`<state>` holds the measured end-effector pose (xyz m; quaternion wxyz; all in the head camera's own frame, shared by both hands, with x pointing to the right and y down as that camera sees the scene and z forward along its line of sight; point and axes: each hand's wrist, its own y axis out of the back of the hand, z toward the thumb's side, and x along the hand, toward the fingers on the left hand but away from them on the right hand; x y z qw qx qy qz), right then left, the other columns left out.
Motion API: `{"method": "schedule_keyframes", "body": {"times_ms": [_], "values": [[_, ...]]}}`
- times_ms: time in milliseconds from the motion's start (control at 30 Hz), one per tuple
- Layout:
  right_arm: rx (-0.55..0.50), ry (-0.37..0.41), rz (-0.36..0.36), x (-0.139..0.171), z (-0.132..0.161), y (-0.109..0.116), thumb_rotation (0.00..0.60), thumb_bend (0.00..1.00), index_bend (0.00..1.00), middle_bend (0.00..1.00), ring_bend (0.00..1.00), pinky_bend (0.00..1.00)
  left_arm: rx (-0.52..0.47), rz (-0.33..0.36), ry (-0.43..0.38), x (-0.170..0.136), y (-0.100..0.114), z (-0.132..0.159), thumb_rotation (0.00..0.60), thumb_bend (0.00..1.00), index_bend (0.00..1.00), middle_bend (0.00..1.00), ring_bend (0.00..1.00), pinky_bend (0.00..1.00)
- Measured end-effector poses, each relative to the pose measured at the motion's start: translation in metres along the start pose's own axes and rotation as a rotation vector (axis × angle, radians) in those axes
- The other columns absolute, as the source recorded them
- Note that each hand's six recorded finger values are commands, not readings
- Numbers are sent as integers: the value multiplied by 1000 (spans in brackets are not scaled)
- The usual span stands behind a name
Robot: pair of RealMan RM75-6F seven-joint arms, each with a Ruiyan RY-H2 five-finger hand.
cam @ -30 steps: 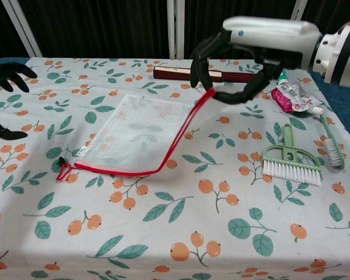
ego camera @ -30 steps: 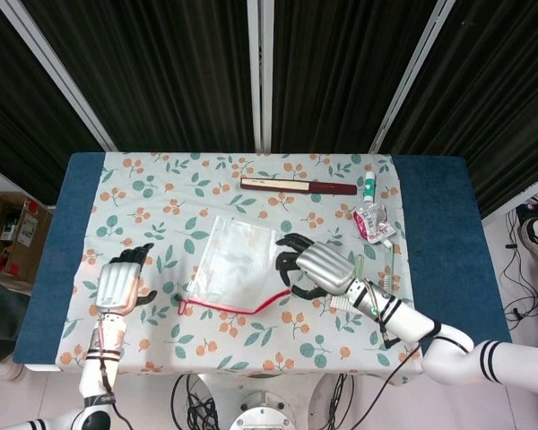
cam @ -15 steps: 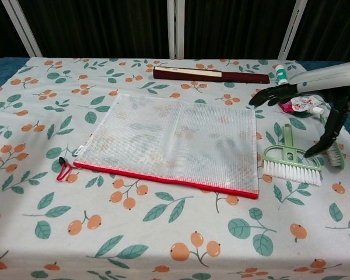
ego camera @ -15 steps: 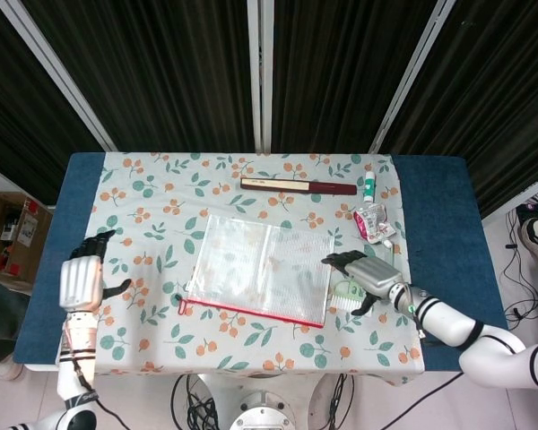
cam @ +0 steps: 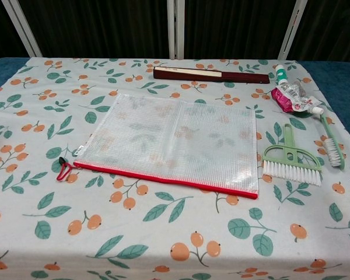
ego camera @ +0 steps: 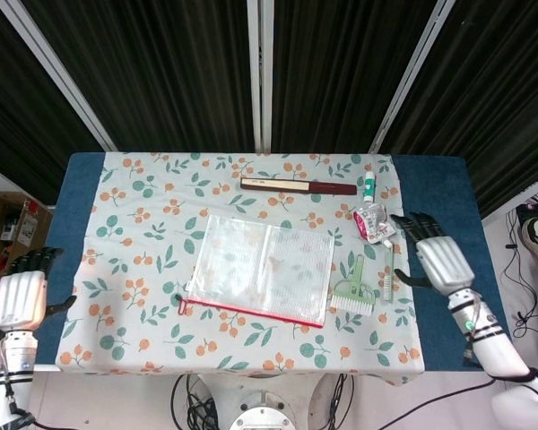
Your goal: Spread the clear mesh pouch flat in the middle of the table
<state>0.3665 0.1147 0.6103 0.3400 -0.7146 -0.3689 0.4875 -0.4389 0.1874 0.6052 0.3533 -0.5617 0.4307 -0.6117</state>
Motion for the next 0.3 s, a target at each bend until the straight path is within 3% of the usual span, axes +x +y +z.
{"method": "schedule_keyframes", "body": {"times_ms": [133, 300], "values": [[16, -69, -86, 46, -27, 4, 600, 176, 0, 112, 0, 0, 10, -19, 9, -23, 4, -12, 600, 25, 230, 206, 164, 205], [-10, -115, -120, 85, -45, 5, 600, 176, 8, 112, 0, 0, -19, 7, 20, -50, 11, -14, 600, 25, 230, 206, 164, 204]]}}
